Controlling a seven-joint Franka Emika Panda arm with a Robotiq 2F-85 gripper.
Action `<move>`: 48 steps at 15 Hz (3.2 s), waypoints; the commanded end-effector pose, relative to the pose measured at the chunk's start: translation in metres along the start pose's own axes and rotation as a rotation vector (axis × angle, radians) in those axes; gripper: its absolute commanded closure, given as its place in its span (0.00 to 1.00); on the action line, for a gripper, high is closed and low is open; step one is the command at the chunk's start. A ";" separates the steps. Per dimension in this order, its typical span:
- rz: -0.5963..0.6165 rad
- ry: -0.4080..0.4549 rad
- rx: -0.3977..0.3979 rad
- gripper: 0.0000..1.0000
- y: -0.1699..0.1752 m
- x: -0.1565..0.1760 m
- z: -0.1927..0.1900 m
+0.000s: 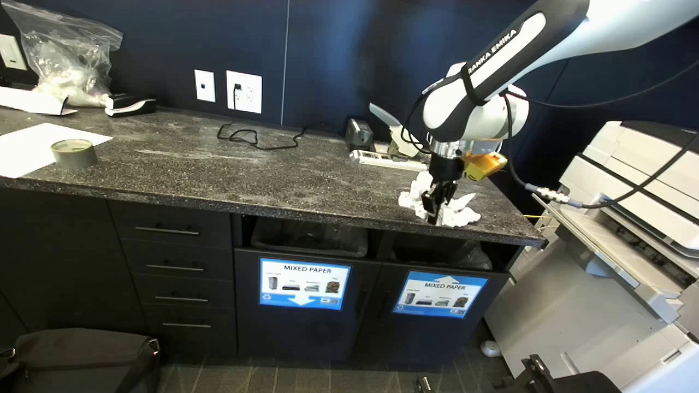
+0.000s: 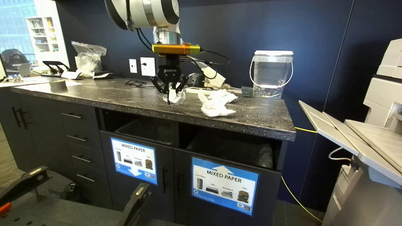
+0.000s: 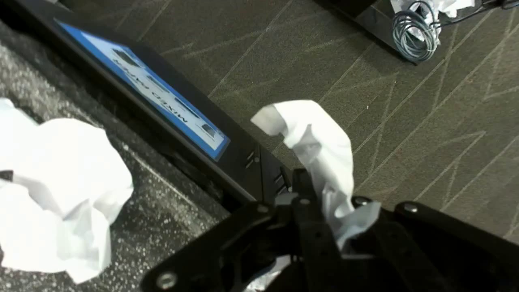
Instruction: Put the tissues inside the rubbish.
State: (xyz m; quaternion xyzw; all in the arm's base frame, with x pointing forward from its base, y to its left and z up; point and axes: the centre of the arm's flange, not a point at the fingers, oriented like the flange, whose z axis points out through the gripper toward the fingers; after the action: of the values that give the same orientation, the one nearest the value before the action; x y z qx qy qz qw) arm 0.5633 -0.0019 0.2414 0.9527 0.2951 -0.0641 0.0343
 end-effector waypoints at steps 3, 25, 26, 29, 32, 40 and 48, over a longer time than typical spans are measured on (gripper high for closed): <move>0.230 0.065 -0.023 0.89 -0.016 -0.073 0.014; 0.467 0.143 -0.044 0.88 0.021 -0.065 0.229; 0.496 0.159 -0.055 0.88 0.029 -0.062 0.232; 0.565 0.191 -0.095 0.88 0.051 -0.051 0.239; 0.598 0.202 -0.124 0.89 0.070 -0.039 0.243; 0.798 0.395 -0.207 0.88 0.086 -0.040 0.224; 0.855 0.734 -0.224 0.88 0.058 -0.064 0.225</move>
State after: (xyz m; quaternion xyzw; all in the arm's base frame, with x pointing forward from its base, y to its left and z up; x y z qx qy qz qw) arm 0.5381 -0.1113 0.0366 0.9525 -0.1037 0.2776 0.0699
